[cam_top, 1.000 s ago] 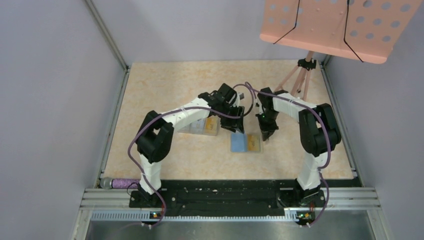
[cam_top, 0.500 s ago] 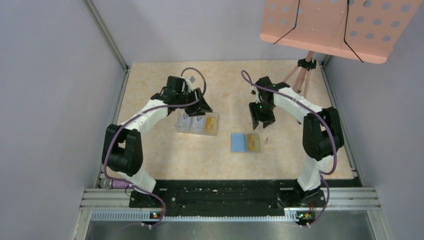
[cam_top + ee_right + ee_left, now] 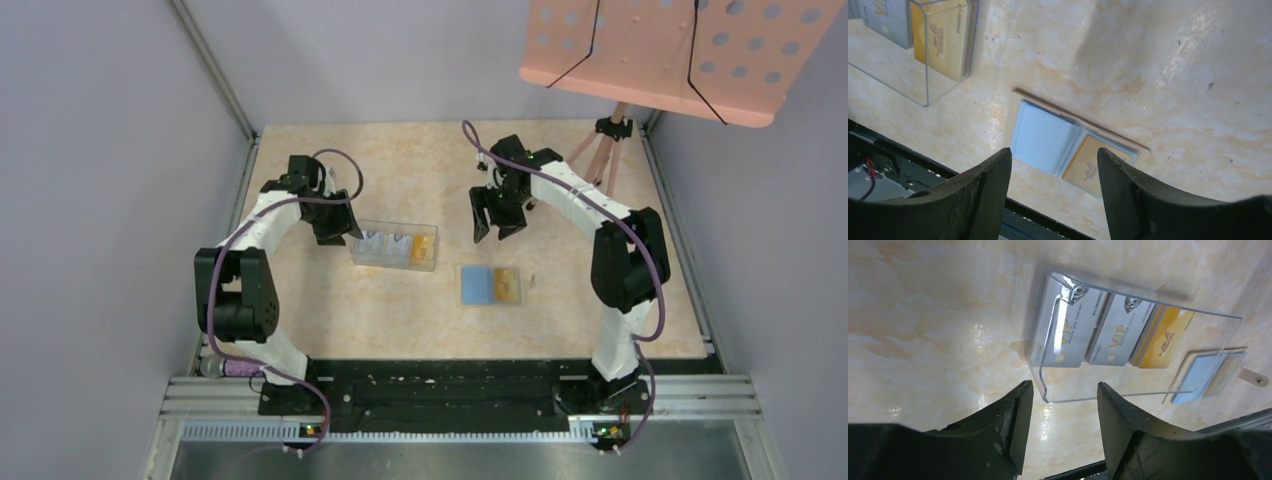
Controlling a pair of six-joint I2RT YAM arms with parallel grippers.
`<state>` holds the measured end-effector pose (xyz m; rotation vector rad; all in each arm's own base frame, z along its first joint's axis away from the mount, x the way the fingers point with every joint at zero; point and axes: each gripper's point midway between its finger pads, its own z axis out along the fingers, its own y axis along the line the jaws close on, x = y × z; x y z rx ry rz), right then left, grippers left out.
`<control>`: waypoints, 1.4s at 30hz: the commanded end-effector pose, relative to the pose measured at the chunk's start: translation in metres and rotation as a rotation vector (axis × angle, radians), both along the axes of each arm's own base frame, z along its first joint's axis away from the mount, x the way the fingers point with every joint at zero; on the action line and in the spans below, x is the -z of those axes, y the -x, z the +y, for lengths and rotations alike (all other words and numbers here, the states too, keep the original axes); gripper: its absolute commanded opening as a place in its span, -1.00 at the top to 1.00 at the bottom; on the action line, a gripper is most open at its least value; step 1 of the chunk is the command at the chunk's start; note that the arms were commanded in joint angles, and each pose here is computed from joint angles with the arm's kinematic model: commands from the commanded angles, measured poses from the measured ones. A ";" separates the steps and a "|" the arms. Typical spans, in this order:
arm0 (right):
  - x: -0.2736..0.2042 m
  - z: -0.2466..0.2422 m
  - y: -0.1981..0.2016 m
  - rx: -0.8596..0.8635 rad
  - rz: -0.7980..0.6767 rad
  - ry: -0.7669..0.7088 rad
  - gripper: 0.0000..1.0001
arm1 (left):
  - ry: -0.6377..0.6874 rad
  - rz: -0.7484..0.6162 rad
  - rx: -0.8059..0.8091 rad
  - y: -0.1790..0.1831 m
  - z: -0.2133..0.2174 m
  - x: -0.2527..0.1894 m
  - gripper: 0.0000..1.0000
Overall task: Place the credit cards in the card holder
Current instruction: Move the storage box to the center of the board.
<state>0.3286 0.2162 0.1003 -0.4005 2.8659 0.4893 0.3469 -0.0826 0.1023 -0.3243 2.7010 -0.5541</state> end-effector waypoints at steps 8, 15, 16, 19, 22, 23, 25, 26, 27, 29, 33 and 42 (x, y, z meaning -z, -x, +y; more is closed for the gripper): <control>-0.028 0.030 -0.010 -0.026 0.009 -0.130 -0.28 | 0.037 0.114 0.083 0.000 -0.023 0.043 0.15; -0.043 0.042 -0.015 -0.035 -0.008 -0.193 -0.28 | 0.164 0.091 0.063 -0.009 -0.062 0.036 0.58; -0.045 0.043 -0.016 -0.038 -0.011 -0.203 -0.28 | 0.181 0.090 0.060 -0.009 -0.068 0.036 0.62; -0.050 0.050 -0.017 -0.040 -0.011 -0.233 -0.28 | 0.212 0.089 0.068 -0.012 -0.089 0.035 0.71; -0.053 0.055 -0.016 -0.049 -0.014 -0.250 -0.28 | 0.239 0.101 0.044 -0.016 -0.110 0.038 0.75; -0.053 0.056 -0.016 -0.050 -0.014 -0.255 -0.28 | 0.257 0.094 0.041 -0.017 -0.118 0.037 0.77; -0.053 0.059 -0.016 -0.050 -0.011 -0.265 -0.28 | 0.284 0.084 0.046 -0.021 -0.134 0.035 0.79; -0.052 0.060 -0.015 -0.051 -0.008 -0.271 -0.28 | 0.288 0.088 0.057 -0.021 -0.143 0.035 0.79; -0.051 0.061 -0.015 -0.050 -0.006 -0.276 -0.27 | 0.284 0.093 0.064 -0.021 -0.150 0.035 0.79; -0.048 0.063 -0.014 -0.049 0.004 -0.284 -0.27 | 0.270 0.105 0.055 -0.020 -0.159 0.036 0.79; -0.042 0.063 -0.014 -0.040 0.011 -0.281 -0.26 | 0.303 0.103 -0.016 -0.022 -0.165 0.038 0.87; -0.039 0.063 -0.016 -0.037 0.008 -0.273 -0.25 | 0.217 0.045 -0.083 -0.043 -0.162 0.025 0.99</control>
